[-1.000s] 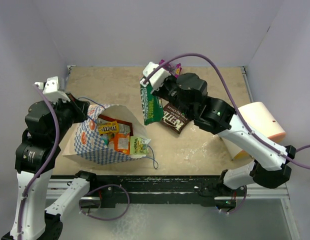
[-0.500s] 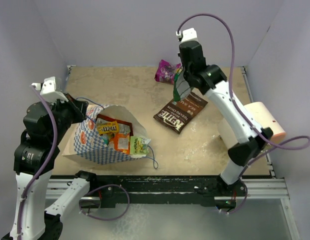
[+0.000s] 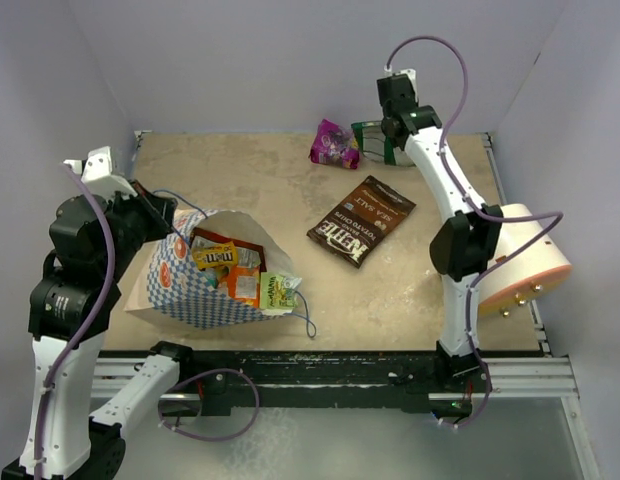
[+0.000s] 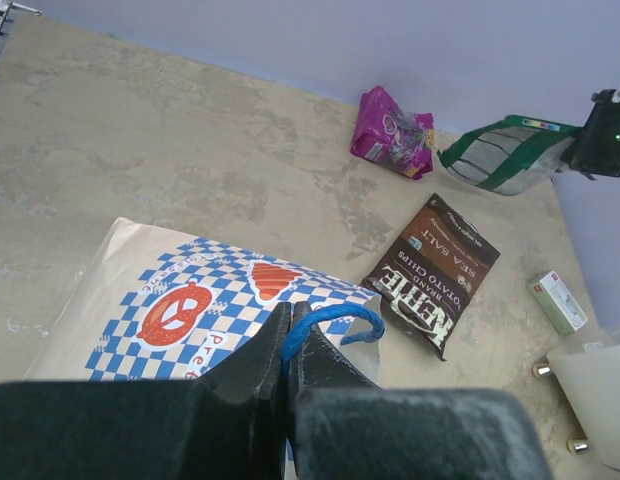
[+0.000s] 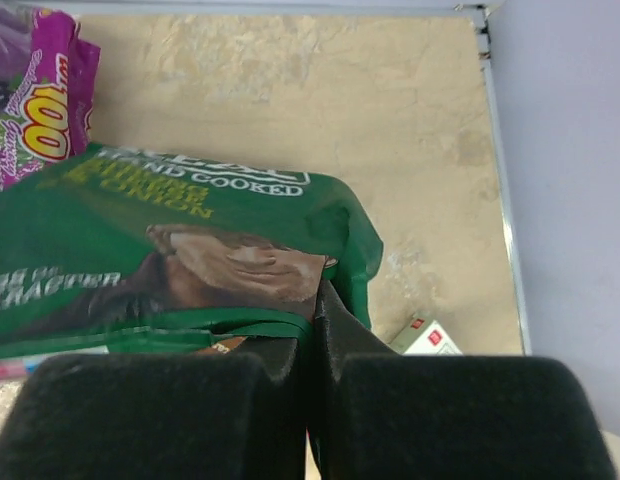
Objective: Take the snacks out of the paper bag
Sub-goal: Place the snack at the center of the board.
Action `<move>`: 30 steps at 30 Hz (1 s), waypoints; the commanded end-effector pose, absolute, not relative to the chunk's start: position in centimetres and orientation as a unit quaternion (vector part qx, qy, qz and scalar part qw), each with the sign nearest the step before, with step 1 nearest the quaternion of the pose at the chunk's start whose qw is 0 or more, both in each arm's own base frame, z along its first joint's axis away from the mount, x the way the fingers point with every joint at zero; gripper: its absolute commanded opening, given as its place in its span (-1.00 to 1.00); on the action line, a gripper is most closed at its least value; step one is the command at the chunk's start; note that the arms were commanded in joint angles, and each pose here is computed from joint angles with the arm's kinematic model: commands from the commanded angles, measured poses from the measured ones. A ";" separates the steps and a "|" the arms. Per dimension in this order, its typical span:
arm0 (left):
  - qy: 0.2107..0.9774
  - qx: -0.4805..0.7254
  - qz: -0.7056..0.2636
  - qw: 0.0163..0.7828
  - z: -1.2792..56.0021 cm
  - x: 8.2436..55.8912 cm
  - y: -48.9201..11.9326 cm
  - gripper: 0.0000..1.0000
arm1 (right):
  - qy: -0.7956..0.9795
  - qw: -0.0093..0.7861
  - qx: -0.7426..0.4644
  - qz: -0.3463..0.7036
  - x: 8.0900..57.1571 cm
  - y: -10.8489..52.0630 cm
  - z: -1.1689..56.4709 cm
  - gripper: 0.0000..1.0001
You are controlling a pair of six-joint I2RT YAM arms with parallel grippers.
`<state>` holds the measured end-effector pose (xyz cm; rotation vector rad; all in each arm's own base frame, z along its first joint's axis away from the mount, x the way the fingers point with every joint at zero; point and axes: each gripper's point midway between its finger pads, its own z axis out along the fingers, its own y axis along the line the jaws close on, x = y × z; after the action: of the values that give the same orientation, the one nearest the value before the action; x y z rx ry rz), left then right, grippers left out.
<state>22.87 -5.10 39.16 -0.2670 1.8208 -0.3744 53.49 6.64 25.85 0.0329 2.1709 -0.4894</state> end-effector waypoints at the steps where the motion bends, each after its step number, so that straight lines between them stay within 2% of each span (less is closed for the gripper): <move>1: 0.770 -0.117 -0.161 0.606 40.8 22.9 -4.9 -1.00 | 0.876 0.448 0.044 -0.173 53.3 8.0 25.3 -1.00; 4: 0.770 -0.116 -0.160 0.607 40.8 22.8 -4.8 -1.00 | 0.900 0.402 0.059 -0.157 51.4 8.6 21.6 -1.00; 9: 0.773 -0.112 -0.158 0.604 40.7 22.6 -4.8 -1.00 | 0.915 0.376 0.038 -0.141 48.5 10.3 17.9 -1.00; 15: 0.773 -0.108 -0.159 0.605 40.7 22.3 -4.9 -1.00 | 0.925 0.351 0.025 -0.144 45.7 11.3 16.8 -1.00; 23: 0.772 -0.105 -0.160 0.606 40.7 21.9 -4.9 -1.00 | 0.929 0.341 -0.002 -0.143 42.8 13.6 18.3 -1.00; 30: 0.771 -0.104 -0.161 0.607 40.7 21.7 -4.8 -1.00 | 0.954 0.294 -0.004 -0.064 39.8 17.7 13.3 -1.00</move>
<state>21.97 -4.94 38.89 -0.2628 1.8405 -0.3689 41.36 15.12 14.77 -0.0661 2.4858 -0.3150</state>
